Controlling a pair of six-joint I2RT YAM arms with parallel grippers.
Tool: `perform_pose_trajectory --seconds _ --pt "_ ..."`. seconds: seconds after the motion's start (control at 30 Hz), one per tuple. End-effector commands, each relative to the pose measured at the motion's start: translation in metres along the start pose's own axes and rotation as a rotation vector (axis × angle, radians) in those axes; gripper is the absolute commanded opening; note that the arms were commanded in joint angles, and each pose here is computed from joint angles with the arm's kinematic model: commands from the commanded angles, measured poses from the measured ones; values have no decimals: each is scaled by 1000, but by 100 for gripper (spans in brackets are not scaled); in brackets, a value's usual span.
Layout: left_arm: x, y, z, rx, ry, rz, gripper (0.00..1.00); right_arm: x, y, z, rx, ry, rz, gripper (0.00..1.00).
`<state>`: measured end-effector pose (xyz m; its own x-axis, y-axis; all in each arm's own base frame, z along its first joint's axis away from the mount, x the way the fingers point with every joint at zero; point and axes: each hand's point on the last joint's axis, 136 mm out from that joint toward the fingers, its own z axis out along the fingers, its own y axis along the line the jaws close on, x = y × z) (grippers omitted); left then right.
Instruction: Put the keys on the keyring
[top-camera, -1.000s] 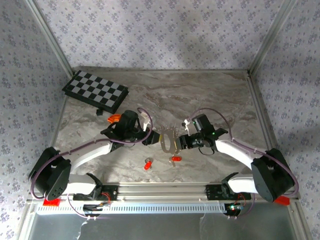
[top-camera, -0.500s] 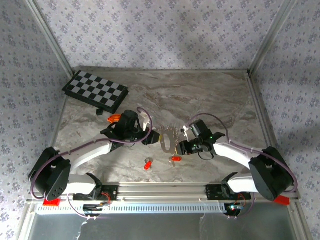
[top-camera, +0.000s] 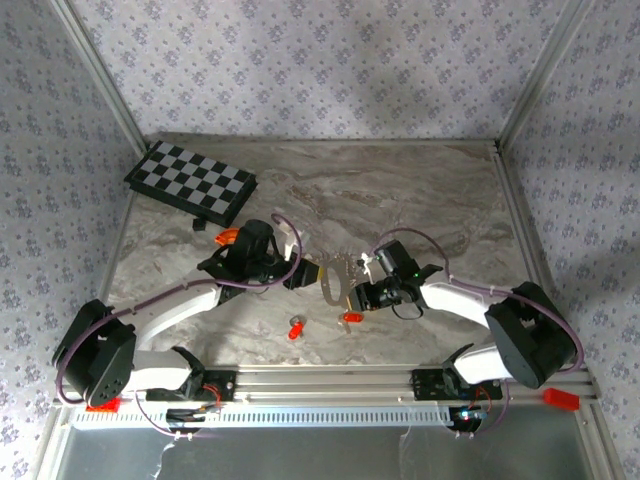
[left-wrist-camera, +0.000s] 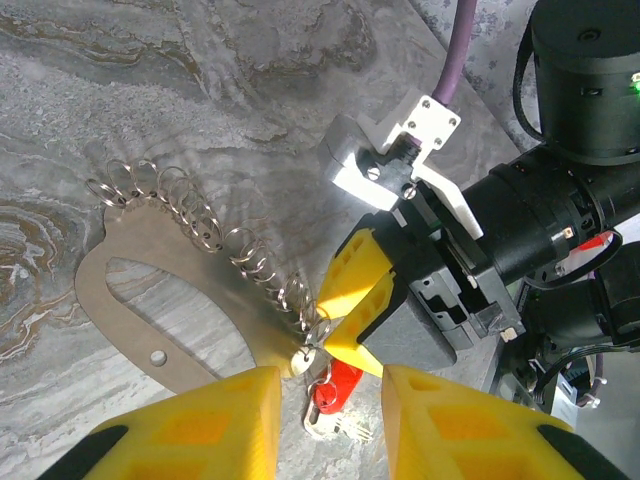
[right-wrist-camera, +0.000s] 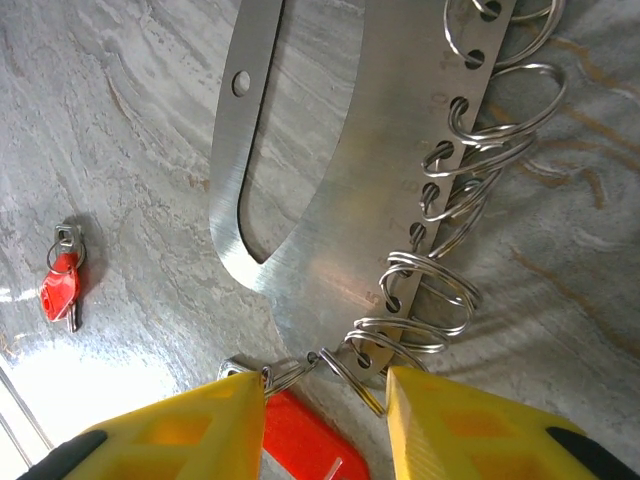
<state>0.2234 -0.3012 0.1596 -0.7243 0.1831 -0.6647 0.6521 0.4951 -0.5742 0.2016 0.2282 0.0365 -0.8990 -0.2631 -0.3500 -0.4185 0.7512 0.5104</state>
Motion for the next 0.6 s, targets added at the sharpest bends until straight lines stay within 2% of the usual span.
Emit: perform_pose_trajectory --seconds 0.0,0.3,0.57 --pt "-6 -4 -3 18 -27 9 32 8 2 5 -11 31 6 36" --pt "-7 -2 -7 18 -45 1 32 8 -1 7 8 34 2 33" --pt "-10 -3 -10 22 -60 -3 31 8 -1 7 19 38 -5 24"
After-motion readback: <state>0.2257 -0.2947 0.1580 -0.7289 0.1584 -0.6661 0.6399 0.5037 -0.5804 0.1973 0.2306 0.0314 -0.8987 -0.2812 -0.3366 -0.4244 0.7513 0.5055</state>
